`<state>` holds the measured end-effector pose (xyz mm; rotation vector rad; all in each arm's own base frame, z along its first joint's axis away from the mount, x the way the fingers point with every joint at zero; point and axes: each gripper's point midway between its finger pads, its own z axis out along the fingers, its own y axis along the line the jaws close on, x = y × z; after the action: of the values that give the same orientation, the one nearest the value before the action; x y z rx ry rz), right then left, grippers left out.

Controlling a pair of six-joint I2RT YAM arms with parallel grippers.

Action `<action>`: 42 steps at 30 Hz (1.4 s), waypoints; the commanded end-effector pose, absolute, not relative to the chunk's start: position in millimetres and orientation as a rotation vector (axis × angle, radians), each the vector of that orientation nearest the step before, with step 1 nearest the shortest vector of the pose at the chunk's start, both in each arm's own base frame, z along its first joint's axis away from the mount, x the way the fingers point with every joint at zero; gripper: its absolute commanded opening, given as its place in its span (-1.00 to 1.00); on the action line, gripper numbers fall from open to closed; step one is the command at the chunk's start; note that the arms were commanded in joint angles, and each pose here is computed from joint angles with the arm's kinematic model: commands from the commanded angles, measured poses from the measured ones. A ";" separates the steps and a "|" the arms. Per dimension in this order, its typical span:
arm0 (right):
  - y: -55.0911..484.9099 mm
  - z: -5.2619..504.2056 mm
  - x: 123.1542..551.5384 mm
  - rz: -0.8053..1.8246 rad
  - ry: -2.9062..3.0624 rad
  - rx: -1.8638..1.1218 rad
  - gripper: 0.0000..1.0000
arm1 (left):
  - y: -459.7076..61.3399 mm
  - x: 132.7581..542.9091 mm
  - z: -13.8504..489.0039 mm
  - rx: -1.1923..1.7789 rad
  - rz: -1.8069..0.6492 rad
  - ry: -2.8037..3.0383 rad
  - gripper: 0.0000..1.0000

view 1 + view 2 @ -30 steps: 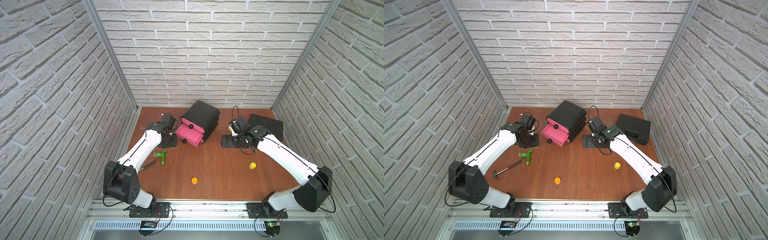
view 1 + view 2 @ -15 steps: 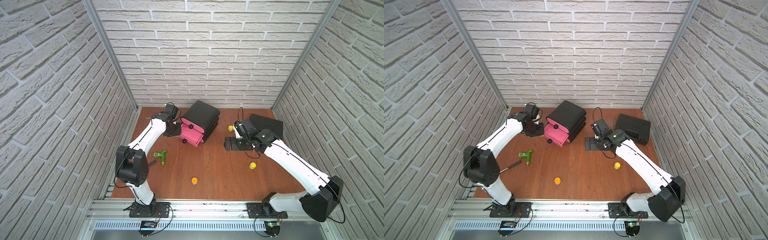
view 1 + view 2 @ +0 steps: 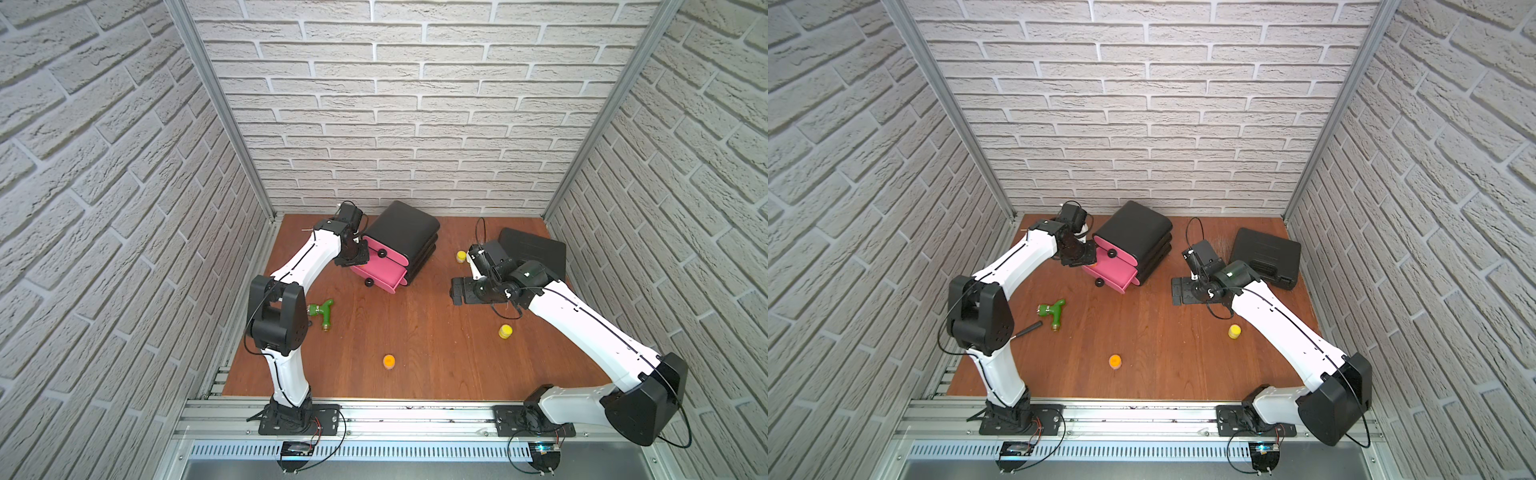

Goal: Put the paint cans in the drawer according to color
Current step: Place the paint can in the drawer, then pick up the paint can at the center of the board.

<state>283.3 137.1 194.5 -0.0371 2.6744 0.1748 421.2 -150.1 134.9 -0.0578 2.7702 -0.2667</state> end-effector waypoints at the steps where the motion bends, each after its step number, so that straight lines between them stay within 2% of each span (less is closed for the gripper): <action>1: 136.3 204.2 285.2 0.166 2.644 -0.060 1.00 | -163.2 433.5 141.6 -0.043 -0.327 2.722 -0.45; 11: 132.8 200.5 281.0 0.151 2.650 -0.066 1.00 | -173.1 435.2 127.3 -0.030 -0.345 2.754 -0.17; 16: 138.6 197.0 279.3 0.168 2.658 -0.098 1.00 | -173.7 438.4 139.7 -0.031 -0.365 2.725 0.00; 19: 149.3 194.4 278.3 0.194 2.657 -0.140 0.97 | -172.1 439.3 155.0 -0.043 -0.388 2.696 0.03; 23: 174.5 188.3 275.9 0.197 2.662 -0.246 0.91 | -161.7 435.1 179.1 -0.103 -0.442 2.645 -0.04; 28: 221.2 173.7 264.7 0.190 2.661 -0.447 0.81 | -142.8 417.6 200.2 -0.181 -0.530 2.609 -0.02; 38: 328.5 127.2 220.5 0.240 2.575 -0.983 0.50 | -83.1 355.9 185.7 -0.452 -0.683 2.640 0.23; 42: 353.8 105.9 205.9 0.229 2.559 -1.112 0.47 | -64.9 340.0 176.1 -0.524 -0.749 2.621 0.31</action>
<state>207.0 328.9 103.2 -1.0340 2.6351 0.1731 348.8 -65.1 169.6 -0.5210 2.6559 -0.6482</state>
